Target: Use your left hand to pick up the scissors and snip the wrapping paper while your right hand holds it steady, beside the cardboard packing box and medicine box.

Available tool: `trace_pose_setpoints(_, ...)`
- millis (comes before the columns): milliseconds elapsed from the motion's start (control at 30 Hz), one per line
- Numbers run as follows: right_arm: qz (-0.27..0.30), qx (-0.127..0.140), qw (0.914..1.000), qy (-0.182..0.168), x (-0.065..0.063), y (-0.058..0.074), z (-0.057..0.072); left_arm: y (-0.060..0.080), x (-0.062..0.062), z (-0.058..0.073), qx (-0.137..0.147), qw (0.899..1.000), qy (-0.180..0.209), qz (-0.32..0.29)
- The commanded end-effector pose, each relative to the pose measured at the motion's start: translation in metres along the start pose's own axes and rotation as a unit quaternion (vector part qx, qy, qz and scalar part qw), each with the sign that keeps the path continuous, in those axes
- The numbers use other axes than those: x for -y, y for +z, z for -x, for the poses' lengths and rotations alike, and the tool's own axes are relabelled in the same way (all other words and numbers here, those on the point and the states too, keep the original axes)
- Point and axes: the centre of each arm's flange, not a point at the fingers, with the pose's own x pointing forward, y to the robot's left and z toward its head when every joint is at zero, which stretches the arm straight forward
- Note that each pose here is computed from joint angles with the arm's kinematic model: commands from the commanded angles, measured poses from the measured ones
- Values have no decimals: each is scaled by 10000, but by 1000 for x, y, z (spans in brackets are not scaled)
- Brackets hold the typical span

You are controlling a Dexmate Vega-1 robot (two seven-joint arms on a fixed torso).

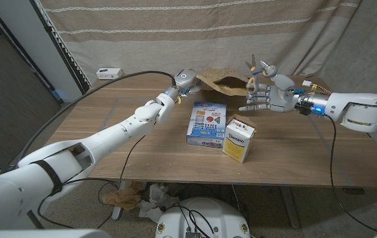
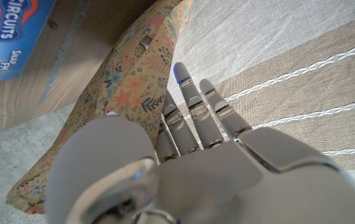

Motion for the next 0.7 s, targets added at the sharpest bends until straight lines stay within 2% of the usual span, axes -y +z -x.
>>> trace_pose_setpoints(33,82,-206,9997,73,-3,7,-6,-4,3,-1,-67,9999,52,63)
trace_pose_setpoints(367,174,-430,9989,92,-4,9,-3,-8,-4,-4,-110,9995,304,33)
trace_pose_setpoints(700,106,-409,9991,98,-2,8,-1,-9,-6,-5,-72,9995,311,-10)
